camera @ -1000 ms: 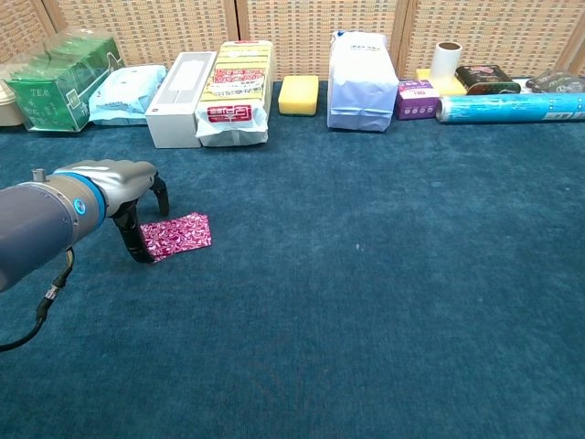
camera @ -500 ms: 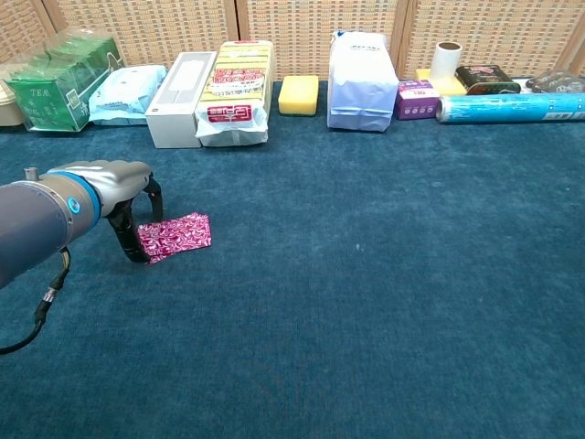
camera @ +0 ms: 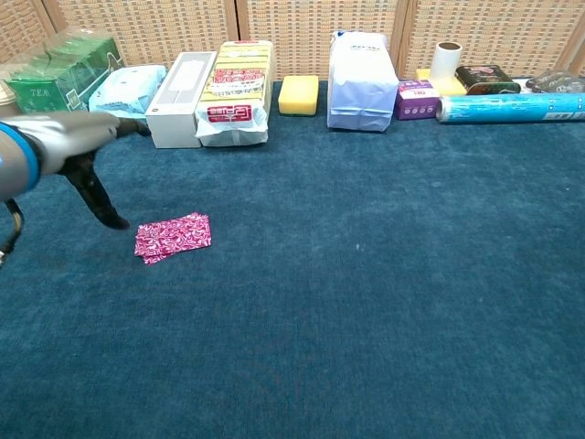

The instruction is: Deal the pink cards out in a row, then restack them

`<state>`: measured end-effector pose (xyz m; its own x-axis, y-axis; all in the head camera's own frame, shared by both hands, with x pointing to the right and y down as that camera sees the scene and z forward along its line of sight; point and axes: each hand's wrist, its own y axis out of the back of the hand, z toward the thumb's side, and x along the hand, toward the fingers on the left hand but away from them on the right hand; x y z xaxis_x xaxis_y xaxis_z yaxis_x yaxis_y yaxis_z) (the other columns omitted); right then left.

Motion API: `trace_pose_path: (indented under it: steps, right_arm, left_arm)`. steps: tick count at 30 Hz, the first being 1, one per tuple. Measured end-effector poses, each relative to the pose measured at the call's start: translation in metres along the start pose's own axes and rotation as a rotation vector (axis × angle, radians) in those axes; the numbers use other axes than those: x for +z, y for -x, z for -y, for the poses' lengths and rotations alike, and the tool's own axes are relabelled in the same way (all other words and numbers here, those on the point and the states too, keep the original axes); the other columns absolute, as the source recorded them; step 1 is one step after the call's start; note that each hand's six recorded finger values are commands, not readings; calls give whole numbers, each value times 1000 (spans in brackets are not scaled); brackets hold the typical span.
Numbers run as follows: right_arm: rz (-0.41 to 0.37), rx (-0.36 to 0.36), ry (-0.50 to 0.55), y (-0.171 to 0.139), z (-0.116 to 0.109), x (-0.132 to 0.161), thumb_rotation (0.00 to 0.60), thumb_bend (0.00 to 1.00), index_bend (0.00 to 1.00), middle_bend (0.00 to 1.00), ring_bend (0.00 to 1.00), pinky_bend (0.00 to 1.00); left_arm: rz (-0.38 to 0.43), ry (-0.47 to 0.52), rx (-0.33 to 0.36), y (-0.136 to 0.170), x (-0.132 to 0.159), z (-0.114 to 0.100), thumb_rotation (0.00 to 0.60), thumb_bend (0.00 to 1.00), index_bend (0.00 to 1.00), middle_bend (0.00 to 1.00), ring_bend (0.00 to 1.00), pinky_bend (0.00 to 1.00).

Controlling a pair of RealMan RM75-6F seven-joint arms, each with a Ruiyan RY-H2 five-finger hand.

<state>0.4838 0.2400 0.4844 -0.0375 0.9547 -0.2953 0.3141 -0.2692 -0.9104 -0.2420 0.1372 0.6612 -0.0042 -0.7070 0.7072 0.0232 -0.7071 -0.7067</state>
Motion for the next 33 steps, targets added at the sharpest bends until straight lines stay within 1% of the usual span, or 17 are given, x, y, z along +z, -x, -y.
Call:
trace_pose_path:
  steps: [6, 7, 10, 14, 16, 17, 19, 22, 25, 28, 30, 33]
  right_arm:
    - [1, 6, -14, 2, 4, 2, 600, 0, 94, 0, 0, 0]
    - [2, 7, -18, 2, 5, 2, 600, 0, 94, 0, 0, 0]
    - [3, 8, -32, 3, 7, 3, 600, 0, 94, 0, 0, 0]
    - [5, -3, -50, 5, 10, 5, 600, 0, 94, 0, 0, 0]
    - [7, -9, -59, 6, 11, 6, 600, 0, 94, 0, 0, 0]
    - [9, -17, -67, 7, 12, 6, 600, 0, 94, 0, 0, 0]
    - [10, -27, -74, 9, 12, 7, 600, 0, 94, 0, 0, 0]
    - [10, -53, -95, 11, 13, 8, 600, 0, 94, 0, 0, 0]
    - [16, -78, -127, 13, 14, 8, 600, 0, 94, 0, 0, 0]
    - [29, -95, -158, 14, 16, 7, 600, 0, 94, 0, 0, 0]
    - [36, -93, -163, 14, 19, 7, 600, 0, 94, 0, 0, 0]
    - [22, -76, -157, 15, 23, 11, 600, 0, 94, 0, 0, 0]
  left_arm:
    - [104, 38, 185, 15, -31, -30, 600, 107, 0, 0, 0, 196]
    - [129, 47, 223, 19, -38, -36, 600, 108, 0, 0, 0, 188]
    - [199, 79, 305, 30, -58, -47, 600, 110, 0, 0, 0, 171]
    - [272, 137, 373, 47, -89, -50, 600, 111, 0, 0, 0, 151]
    - [282, 168, 395, 60, -113, -45, 600, 111, 0, 0, 0, 148]
    - [275, 180, 402, 67, -124, -41, 600, 111, 0, 0, 0, 148]
    - [238, 193, 412, 84, -149, -32, 600, 111, 0, 0, 0, 148]
    - [172, 170, 412, 108, -175, -19, 600, 111, 0, 0, 0, 146]
    - [149, 137, 398, 119, -182, -17, 600, 111, 0, 0, 0, 136]
    - [149, 115, 403, 127, -184, -20, 600, 111, 0, 0, 0, 131]
    - [148, 117, 396, 129, -185, -19, 600, 111, 0, 0, 0, 132]
    - [146, 113, 373, 131, -188, -15, 600, 111, 0, 0, 0, 132]
